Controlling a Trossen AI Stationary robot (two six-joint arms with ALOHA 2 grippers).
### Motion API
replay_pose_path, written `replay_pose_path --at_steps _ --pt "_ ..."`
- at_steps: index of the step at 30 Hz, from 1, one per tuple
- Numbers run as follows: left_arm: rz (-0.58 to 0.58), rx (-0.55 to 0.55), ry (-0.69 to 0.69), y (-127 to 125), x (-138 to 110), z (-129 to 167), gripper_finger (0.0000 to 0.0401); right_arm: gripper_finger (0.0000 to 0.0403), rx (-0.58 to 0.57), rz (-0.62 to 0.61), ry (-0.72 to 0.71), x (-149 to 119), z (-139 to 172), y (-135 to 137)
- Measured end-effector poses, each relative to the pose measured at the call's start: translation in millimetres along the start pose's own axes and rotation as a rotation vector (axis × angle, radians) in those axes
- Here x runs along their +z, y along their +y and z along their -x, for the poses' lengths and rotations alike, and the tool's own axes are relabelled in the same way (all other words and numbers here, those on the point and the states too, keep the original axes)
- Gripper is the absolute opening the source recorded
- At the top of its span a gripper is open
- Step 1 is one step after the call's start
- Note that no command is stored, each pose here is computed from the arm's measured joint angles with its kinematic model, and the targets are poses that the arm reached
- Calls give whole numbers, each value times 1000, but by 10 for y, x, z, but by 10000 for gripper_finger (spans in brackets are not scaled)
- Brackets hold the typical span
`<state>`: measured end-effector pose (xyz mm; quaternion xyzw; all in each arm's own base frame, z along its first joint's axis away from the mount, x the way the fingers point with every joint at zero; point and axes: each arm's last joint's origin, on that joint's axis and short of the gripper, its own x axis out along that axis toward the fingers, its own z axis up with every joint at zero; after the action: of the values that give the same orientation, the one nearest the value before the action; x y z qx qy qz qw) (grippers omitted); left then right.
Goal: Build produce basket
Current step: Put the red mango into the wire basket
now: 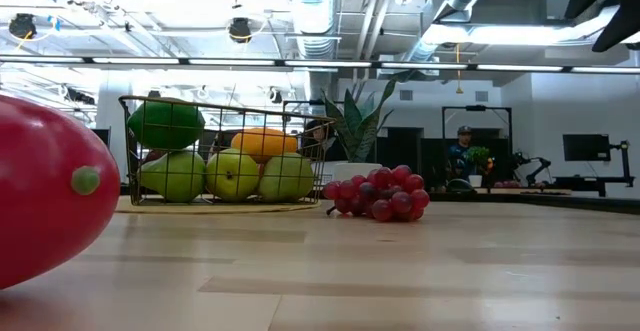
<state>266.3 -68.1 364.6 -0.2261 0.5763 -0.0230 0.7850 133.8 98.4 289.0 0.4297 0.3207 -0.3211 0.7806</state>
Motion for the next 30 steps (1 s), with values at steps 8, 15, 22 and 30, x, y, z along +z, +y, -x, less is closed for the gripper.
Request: replay_pose_path --at_steps 8,15,22,30 --pt "-124 44 -7 -699 -550 -214 357 273 72 67 15 -18 3 80" --pt "-221 26 -60 -1061 -703 -509 357 273 116 130 30 -31 8 128" --pt "-303 108 13 -1172 -749 -928 357 273 146 206 87 -53 14 159" --pt "-393 158 32 -1241 -690 -1391 365 273 172 240 91 -59 18 186"
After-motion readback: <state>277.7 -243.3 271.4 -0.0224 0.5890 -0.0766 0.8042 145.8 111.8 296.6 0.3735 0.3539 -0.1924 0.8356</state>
